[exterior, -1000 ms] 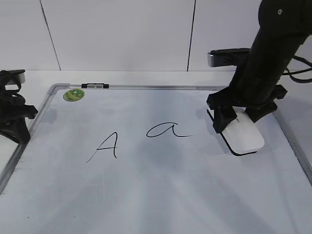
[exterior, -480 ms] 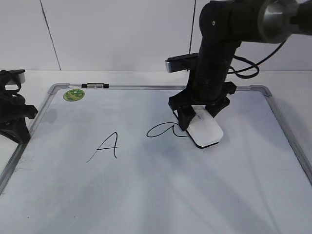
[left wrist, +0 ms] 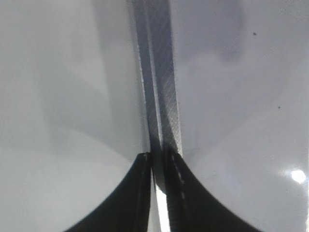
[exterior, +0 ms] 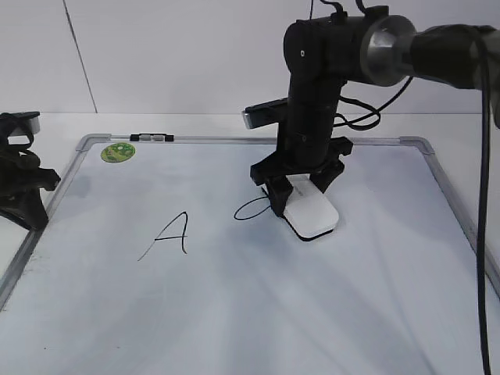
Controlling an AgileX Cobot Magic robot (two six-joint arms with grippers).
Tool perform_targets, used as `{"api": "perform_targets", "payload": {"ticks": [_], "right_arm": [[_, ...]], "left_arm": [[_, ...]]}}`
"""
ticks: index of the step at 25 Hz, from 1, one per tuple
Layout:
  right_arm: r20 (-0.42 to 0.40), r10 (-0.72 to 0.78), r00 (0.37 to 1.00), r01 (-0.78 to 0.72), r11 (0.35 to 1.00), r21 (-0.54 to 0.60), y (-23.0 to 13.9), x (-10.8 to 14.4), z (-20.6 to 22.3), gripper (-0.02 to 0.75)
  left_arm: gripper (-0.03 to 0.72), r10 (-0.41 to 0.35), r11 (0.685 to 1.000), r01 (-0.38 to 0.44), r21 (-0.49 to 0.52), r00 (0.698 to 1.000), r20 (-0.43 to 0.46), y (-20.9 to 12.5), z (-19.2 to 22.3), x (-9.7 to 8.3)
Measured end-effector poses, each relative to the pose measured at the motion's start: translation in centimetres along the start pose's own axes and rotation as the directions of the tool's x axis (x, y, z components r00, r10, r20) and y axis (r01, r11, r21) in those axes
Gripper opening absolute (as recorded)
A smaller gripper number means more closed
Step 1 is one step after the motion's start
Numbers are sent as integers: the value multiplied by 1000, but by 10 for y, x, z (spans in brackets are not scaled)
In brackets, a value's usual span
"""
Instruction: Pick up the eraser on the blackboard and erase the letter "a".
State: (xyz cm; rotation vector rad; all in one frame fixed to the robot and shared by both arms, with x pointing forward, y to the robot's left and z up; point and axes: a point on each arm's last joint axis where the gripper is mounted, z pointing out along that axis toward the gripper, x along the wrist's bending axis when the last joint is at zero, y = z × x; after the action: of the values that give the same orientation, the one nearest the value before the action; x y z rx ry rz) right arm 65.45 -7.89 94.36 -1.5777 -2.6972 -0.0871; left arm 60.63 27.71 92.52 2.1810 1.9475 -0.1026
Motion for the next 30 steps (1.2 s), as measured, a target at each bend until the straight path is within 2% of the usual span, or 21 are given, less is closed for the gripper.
{"api": "perform_targets", "payload": {"ticks": [3,11,15,20,26,28,30], "right_arm": [[14,-40,999,40,999,-4,1,12,0,572],[-6,-199,980,199,980,-26,-2,86,4,571],[4,-211,978,211,977,-26,-3,90,5,571],[19,-135,991,136,990,-30,0,72,4,571],[43,31,999,-29,999,-42,5,-6,1,571],[44,70,997,-68,997,-47,4,-21,0,571],[45,82,996,-79,996,-48,4,-27,0,571]], "left_arm": [[64,1,1000,-1,0,1000,-1,0,0,0],[64,1,1000,-1,0,1000,-1,0,0,0],[64,1,1000,-1,0,1000,-1,0,0,0],[65,0,1000,0,0,1000,0,0,0,0],[66,-1,1000,1,0,1000,1,0,0,0],[66,-1,1000,1,0,1000,1,0,0,0],[67,-1,1000,1,0,1000,1,0,0,0]]}}
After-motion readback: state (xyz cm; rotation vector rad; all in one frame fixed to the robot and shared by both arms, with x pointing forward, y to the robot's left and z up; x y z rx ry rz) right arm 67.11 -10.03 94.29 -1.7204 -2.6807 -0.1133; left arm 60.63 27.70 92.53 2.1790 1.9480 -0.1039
